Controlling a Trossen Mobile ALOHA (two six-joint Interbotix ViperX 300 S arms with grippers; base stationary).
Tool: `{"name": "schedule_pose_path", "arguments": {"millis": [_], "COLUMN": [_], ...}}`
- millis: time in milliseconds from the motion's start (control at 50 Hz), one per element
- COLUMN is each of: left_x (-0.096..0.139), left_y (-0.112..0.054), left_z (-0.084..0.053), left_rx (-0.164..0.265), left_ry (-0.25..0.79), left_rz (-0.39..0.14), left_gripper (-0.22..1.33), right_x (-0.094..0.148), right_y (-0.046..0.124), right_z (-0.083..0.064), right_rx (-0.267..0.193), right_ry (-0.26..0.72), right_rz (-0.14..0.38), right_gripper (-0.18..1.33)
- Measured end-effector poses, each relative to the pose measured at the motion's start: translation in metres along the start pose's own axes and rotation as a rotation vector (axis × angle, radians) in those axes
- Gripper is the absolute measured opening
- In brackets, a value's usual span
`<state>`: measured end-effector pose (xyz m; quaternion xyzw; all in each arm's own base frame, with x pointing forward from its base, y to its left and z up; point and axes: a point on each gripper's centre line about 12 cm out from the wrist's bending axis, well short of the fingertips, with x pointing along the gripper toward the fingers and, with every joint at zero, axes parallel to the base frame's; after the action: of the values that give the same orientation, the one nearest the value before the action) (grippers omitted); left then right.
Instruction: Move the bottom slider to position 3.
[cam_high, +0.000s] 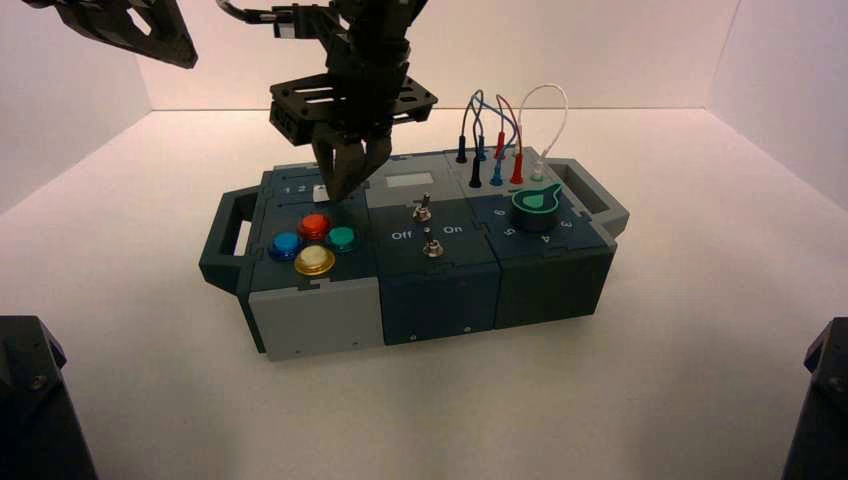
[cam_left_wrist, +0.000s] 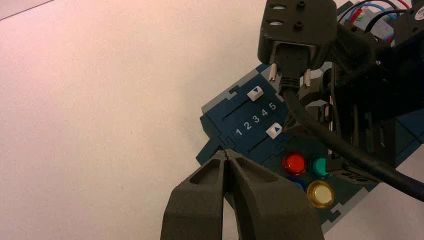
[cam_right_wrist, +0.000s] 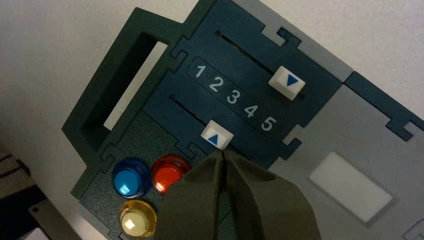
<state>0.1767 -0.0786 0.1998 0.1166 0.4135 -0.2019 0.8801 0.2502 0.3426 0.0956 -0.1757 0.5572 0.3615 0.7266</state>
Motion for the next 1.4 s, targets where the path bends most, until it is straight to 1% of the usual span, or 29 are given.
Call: {"name": "schedule_pose_path", "arguments": {"millis": [1400], "left_x": [0.0000], "left_y": [-0.0002], "left_z": [0.0000], "left_rx": [0.002], "left_ry": [0.000], "left_rz": [0.000], "left_gripper": [-0.16], "right_x": [0.0020], "right_y": [0.0019], "right_z": [0.0034], "right_rx": [-0.002], "right_ry": [0.004], "right_rz": [0.003], "right_gripper": [-0.15]}}
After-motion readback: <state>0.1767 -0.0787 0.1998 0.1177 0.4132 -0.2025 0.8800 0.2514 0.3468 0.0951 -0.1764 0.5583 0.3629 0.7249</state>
